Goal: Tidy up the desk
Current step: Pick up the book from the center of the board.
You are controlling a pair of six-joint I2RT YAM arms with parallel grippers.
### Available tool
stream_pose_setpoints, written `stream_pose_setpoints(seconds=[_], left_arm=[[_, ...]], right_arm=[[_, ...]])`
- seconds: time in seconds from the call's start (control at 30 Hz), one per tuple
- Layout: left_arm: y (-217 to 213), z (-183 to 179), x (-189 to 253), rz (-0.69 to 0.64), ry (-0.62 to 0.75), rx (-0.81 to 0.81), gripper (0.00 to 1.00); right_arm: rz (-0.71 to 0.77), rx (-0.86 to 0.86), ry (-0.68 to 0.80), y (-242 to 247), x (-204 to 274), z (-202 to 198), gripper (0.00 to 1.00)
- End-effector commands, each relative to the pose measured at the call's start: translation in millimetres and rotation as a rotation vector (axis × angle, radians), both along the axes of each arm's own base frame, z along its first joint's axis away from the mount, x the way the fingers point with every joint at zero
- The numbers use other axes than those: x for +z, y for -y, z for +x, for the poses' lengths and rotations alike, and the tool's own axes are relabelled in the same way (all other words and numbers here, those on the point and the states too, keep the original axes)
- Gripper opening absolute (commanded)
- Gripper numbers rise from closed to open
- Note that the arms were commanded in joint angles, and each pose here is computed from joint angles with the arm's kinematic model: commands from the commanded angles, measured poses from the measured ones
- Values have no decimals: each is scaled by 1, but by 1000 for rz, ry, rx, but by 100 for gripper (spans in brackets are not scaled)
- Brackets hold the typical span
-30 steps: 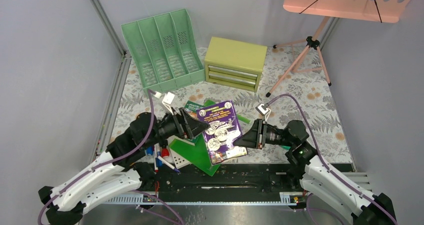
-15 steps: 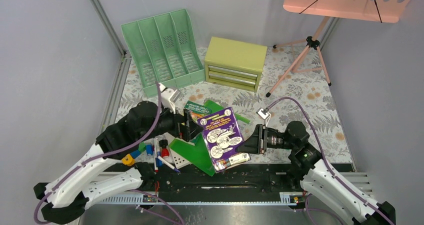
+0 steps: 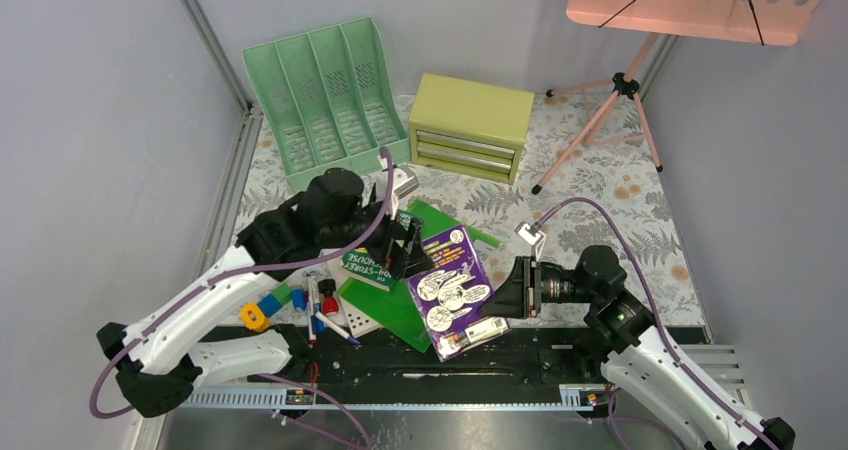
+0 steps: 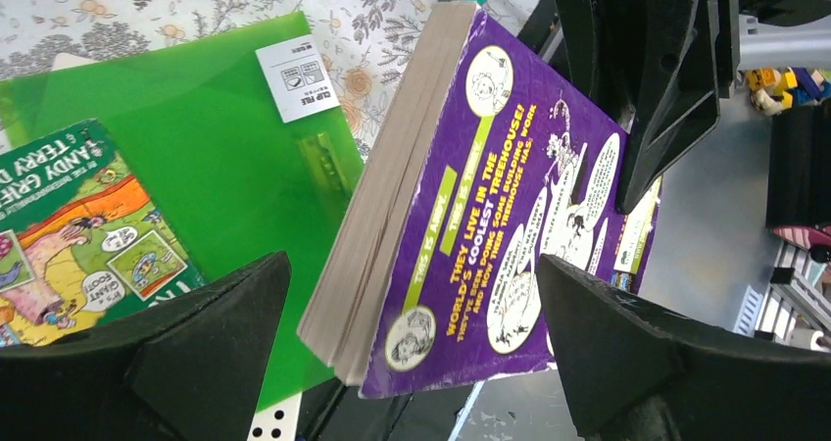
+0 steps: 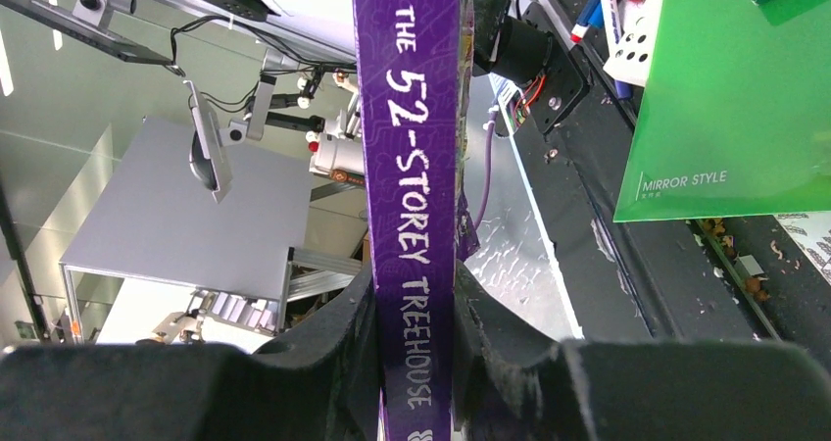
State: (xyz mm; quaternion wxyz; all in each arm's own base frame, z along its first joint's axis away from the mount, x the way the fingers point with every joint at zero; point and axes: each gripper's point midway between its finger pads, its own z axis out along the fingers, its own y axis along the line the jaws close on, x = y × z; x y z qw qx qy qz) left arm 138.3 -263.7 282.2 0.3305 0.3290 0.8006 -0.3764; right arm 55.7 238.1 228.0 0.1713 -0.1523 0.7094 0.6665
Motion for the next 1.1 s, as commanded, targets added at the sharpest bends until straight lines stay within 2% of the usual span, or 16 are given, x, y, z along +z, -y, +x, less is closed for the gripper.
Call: stream_pose_setpoints(seconds=[0.0, 0.47, 0.9, 1.0, 1.07], left_arm=[[21, 2, 20, -81, 50, -108, 99], [62, -10, 5, -157, -156, -314, 98], [29, -25, 0, -152, -224, -295, 66], [26, -36, -1, -159, -280, -323, 51], [23, -42, -1, -160, -300, -329, 50]], right_arm=[[79, 47, 129, 2, 37, -10, 0], [75, 20, 139, 2, 39, -6, 0], [-44, -107, 114, 5, 12, 14, 0], [-78, -109, 113, 6, 7, 16, 0], [-103, -110, 118, 7, 4, 16, 0]])
